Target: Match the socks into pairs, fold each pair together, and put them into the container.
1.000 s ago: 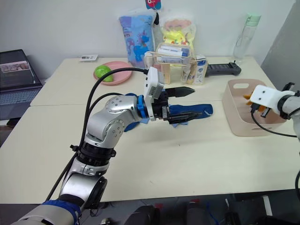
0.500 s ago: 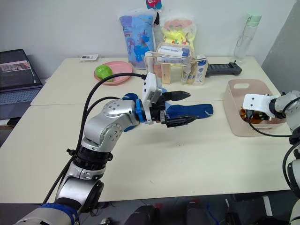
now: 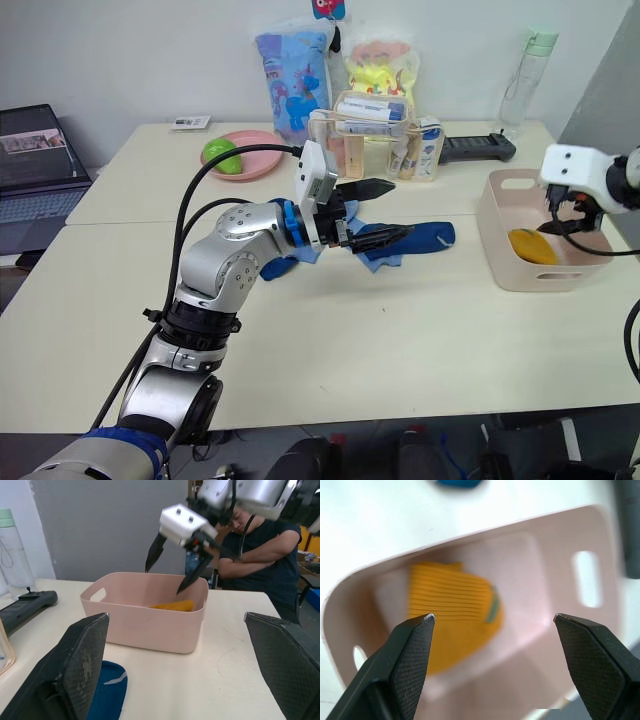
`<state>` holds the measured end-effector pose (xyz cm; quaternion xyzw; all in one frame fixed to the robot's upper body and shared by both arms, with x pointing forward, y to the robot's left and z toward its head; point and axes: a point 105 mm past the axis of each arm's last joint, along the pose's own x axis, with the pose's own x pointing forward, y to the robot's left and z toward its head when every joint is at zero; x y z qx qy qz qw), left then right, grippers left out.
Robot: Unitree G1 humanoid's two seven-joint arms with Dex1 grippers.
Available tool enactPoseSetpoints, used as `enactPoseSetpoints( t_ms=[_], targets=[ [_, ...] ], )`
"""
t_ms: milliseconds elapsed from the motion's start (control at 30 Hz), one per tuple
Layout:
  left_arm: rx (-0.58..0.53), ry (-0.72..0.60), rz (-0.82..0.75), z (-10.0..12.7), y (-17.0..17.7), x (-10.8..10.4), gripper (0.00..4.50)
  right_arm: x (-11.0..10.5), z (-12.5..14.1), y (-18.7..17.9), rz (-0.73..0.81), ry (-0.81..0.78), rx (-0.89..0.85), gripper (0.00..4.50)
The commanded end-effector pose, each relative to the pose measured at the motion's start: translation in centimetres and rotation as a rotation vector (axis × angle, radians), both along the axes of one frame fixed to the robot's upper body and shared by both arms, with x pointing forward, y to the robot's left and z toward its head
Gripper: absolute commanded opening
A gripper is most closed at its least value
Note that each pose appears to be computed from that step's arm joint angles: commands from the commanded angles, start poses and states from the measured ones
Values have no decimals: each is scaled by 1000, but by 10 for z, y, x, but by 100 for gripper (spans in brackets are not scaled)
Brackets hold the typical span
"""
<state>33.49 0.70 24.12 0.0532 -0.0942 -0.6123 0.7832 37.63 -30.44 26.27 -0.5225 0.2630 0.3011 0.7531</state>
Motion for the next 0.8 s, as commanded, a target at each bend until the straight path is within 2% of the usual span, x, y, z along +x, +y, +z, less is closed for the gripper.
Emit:
enactPoseSetpoints(
  t_ms=[33,167,267,333,467,533,633,800],
  targets=[
    [-3,-64,7,13,4,2,450,-3,37,-3,-10,-114,9,411],
    [3,-67,55,8,15,8,450,4,50,12,32,-242,86,411],
    [18,-56,99,-1,25,11,450,9,43,38,51,-315,287,411],
    [45,-32,138,-15,37,10,450,5,21,66,45,-307,480,447],
    [53,26,287,-41,67,12,450,-14,-17,104,-10,-337,749,449],
    [65,58,364,-59,86,5,450,-26,-38,119,-42,-351,843,449],
    [68,98,459,-82,109,-9,450,-43,-68,134,-95,-355,922,449],
    [44,157,666,-120,149,-38,450,-74,-125,146,-154,-340,934,449]
  ],
)
